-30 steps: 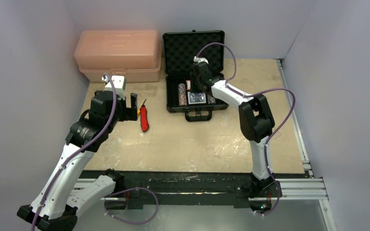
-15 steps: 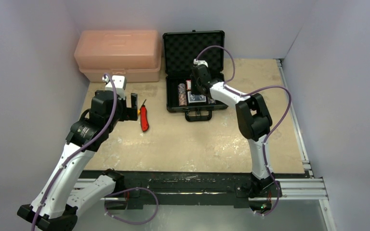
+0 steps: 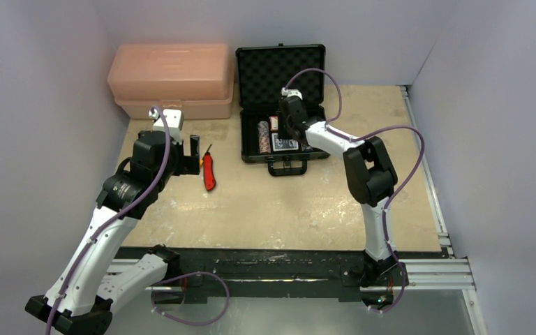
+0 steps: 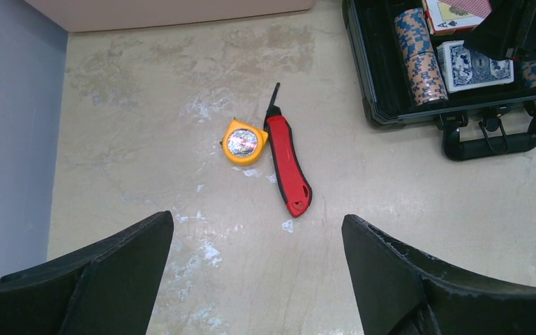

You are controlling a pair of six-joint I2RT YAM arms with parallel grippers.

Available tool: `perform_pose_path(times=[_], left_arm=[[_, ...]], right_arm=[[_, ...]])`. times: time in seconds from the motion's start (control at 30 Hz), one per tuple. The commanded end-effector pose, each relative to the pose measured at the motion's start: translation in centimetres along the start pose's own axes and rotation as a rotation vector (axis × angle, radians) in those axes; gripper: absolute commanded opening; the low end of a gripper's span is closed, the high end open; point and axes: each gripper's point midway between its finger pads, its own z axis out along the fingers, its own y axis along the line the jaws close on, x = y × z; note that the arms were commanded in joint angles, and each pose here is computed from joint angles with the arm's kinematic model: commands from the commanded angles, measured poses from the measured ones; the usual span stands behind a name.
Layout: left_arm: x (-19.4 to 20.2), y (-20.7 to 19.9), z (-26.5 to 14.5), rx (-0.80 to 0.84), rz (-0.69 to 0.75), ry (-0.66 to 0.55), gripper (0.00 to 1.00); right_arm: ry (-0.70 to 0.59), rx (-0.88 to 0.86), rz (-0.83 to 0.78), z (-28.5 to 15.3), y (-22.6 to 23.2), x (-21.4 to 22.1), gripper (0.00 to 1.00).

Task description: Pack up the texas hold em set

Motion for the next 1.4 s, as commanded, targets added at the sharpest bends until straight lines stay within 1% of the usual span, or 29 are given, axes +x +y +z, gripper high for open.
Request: perform_pose_path(times=[0.0,0.37,0.5,0.67,0.8,1.0,1.37], left_arm=[[-0.9,0.1,0.2,-0.001,-0.006,-0.032,0.91],[-0.8,0.1,0.3,-0.005,-0.004,-0.026,0.91],[-0.8,0.1,0.3,-0.006,-0.003,-0.026,0.91],[-0.7,0.2,0.4,-0.01,-0.002,-0.025,0.91],[-0.8,0.2,0.4,-0.011,-0.002,-0.025,0.91],[-0.8,0.2,0.4,-0.01,-0.002,-0.025,0.91],[-0.8,0.2,0.4,-0.012,0.0,-0.024,0.91]], right_arm=[[0.021,-0.005,-0.011,-1.3,-0.2,-0.3,0.3],[-0.057,-0.008,-0.017,-1.7,0.6,-4.6,0.34],[-0.063,-0.006,-0.02,-1.1,0.8,-5.4,0.34],[-0.03,0.01,-0.022,0.6,0.4,-4.6,0.34],[0.012,0.008,-0.024,1.5,0.3,-3.1,0.33],[0.052,0.016,-0.034,1.6,-0.3,-1.1,0.33],[0.087,0.024,-0.042,1.1,-0.9,0.5,0.31]])
